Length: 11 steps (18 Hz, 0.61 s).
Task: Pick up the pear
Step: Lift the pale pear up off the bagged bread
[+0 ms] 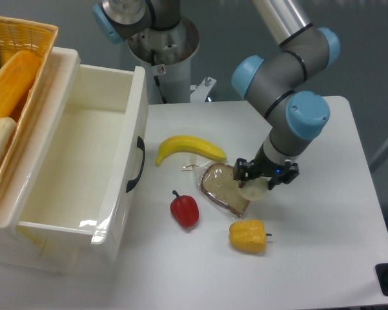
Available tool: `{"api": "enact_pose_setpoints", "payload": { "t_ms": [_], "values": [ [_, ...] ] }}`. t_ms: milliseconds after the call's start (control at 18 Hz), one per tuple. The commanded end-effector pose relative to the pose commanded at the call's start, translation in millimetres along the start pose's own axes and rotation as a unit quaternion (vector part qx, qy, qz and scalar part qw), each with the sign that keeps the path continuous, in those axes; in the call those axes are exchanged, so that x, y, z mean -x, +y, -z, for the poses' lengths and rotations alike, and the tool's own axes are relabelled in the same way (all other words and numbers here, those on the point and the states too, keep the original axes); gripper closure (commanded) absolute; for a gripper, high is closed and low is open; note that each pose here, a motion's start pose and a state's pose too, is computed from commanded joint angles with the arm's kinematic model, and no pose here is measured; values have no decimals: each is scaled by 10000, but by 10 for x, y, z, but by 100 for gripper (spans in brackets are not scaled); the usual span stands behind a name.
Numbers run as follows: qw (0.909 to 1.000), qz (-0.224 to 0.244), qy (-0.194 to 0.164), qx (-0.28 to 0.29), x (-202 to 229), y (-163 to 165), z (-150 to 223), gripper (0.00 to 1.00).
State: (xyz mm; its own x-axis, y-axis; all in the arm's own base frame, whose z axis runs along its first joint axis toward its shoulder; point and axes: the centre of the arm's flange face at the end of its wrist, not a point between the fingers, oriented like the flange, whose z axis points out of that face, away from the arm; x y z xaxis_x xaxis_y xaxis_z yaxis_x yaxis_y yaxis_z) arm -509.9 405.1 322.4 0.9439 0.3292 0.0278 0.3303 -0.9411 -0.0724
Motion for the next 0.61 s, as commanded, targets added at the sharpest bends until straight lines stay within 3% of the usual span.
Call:
{"api": "enact_pose_setpoints", "payload": {
  "t_ms": [111,222,333,611],
  "values": [
    [9997,-122,-212,-100,127,74,252,64],
    [9992,-146,-324,-187,193,93,412,78],
    [9981,-373,-428,-230,246,118,534,82],
    [9935,-839,-691,-349,380,278,925,82]
  ]
}}
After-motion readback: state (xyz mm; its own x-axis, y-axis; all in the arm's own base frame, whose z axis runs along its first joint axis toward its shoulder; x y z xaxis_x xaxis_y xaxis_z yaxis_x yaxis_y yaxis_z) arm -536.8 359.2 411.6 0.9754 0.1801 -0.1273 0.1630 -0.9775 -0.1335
